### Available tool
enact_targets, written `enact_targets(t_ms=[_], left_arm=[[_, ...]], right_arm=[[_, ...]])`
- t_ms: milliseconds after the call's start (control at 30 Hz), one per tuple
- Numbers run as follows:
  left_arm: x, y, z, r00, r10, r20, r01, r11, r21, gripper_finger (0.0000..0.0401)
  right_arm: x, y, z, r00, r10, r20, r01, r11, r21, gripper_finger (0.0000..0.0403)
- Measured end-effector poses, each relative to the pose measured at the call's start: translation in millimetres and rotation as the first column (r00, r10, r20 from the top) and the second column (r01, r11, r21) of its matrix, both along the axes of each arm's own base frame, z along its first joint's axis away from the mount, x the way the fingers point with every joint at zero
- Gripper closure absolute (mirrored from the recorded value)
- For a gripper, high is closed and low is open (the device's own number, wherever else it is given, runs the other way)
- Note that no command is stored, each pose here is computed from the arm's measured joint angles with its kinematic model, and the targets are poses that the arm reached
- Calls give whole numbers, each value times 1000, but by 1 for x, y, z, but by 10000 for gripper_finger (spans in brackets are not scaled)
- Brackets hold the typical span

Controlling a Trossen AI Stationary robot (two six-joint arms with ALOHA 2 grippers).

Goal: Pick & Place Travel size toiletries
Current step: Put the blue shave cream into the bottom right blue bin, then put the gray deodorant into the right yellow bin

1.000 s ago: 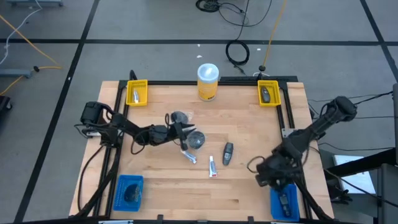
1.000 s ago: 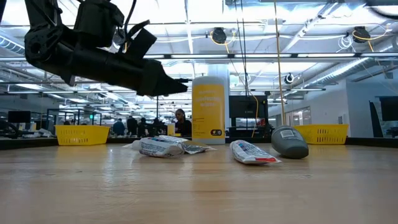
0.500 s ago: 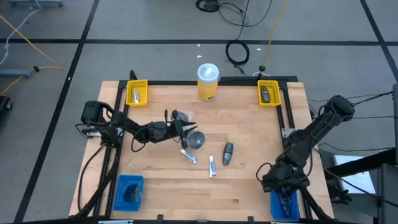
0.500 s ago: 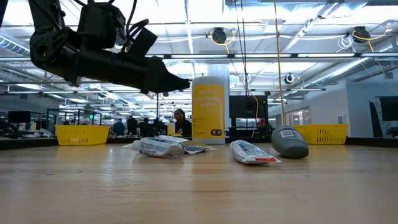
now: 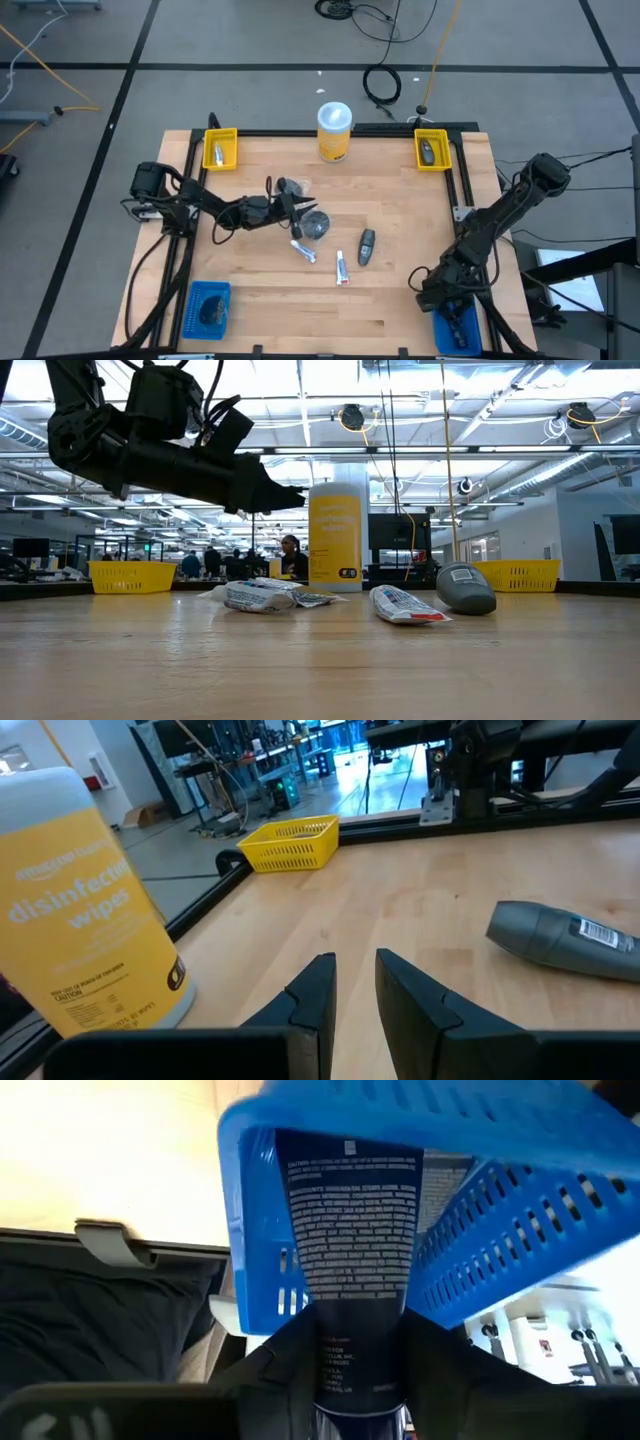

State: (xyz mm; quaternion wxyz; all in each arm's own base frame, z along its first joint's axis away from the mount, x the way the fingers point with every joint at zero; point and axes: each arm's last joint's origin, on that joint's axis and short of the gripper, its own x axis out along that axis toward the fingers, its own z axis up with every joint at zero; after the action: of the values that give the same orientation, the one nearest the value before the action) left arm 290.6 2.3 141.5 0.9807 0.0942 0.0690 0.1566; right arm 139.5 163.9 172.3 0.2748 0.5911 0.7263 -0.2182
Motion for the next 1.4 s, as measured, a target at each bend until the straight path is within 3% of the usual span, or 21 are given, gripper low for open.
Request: enact_targets(t_ms=[333,500,633,700,833,933,1033,1100,1133,1167,1233,1300,1400], left_arm=[[0,0,0,1000,2,3,-2,1000,-14,327],[0,0,0,1000,2,3,-2,1000,-14,327],[0,0,0,1000,2,3,-2,1000,-13,327],[0,0,0,1000,2,3,-2,1000,-13,327],[0,0,0,1000,2,3,-2,1000,-13,327],[0,0,0,1000,2,3,-2,1000,-13,327],[0,0,0,1000,2,2,-2,1000,-13,327],[0,0,0,1000,2,2,-2,1000,-14,327],[0,0,0,1000,2,0,-2,1000,-14,327],[0,0,-1,1000,2,-4,-2,1000,-14,327],[0,0,-2,1000,2,-15,-2,1000,-14,327],[0,-1,-3,1000,2,-25,-2,1000,-25,327],[-1,-1,-6,999,6,-40,-8,998,-57,327]], right_arm=[[3,3,3,998,18,63,-21,999,42,198],[7,5,13,991,-10,131,-6,992,125,181],[10,1,29,965,-106,242,67,984,166,180],[12,-3,38,921,-181,344,127,976,175,182],[18,-14,51,778,-255,575,207,967,149,188],[26,-26,51,664,-178,726,209,977,49,190],[36,-40,44,556,-2,831,219,965,-144,190],[44,-49,37,475,182,861,226,920,-319,190],[48,-54,35,425,293,856,234,878,-417,190],[52,-57,33,369,407,836,249,823,-511,190],[61,-63,29,290,607,740,312,671,-673,190],[69,-65,26,271,715,644,375,538,-755,190],[82,-71,21,250,790,560,391,447,-805,190]])
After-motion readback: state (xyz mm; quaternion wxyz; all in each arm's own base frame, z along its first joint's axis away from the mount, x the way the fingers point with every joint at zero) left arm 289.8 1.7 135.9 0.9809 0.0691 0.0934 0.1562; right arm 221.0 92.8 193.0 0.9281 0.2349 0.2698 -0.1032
